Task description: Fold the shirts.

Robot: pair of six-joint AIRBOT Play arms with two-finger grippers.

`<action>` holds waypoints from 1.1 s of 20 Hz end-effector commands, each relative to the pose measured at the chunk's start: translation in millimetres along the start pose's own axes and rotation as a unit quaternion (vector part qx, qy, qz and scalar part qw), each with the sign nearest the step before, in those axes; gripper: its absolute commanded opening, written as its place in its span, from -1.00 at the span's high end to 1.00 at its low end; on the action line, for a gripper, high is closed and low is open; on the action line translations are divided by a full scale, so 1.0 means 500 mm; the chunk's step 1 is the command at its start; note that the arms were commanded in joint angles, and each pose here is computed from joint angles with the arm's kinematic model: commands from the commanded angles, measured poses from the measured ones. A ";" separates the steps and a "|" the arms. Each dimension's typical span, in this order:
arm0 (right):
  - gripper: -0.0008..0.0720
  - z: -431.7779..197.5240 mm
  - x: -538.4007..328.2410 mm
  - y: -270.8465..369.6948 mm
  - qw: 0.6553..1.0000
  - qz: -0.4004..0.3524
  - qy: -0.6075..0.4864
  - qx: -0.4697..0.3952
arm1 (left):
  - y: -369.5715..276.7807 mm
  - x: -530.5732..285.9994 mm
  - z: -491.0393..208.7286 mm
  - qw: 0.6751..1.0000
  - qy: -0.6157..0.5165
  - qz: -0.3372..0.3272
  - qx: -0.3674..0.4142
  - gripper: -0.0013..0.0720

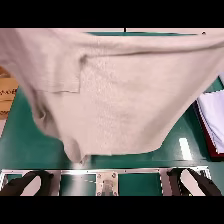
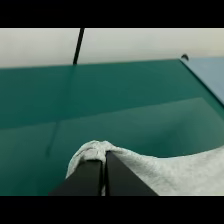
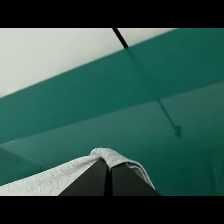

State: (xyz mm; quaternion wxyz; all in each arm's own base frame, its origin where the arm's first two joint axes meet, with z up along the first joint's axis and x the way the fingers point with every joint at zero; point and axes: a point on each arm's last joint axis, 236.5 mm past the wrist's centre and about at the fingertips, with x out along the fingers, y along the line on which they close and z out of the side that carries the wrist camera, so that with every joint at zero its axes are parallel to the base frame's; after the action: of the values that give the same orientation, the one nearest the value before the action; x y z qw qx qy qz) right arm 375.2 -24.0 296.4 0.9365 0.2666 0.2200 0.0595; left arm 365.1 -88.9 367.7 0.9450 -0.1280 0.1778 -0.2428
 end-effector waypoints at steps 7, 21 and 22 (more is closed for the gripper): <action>0.96 -0.276 0.434 -0.332 0.978 -0.086 0.144 0.123 | 0.301 0.438 -0.393 0.971 0.163 0.027 -0.173 0.91; 0.96 -0.482 0.412 -0.422 0.921 -0.095 0.358 0.120 | 0.435 0.400 -0.559 0.941 0.286 0.094 -0.154 0.91; 0.96 -0.500 0.407 -0.418 0.917 -0.093 0.369 0.122 | 0.447 0.392 -0.564 0.938 0.290 0.103 -0.156 0.91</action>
State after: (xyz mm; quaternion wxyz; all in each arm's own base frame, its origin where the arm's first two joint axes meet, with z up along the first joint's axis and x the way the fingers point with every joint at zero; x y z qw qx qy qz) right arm 474.6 -49.6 -67.3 0.7838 0.3251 0.5289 0.0184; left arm 524.0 -59.7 2.5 0.8589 -0.1913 0.4500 -0.1524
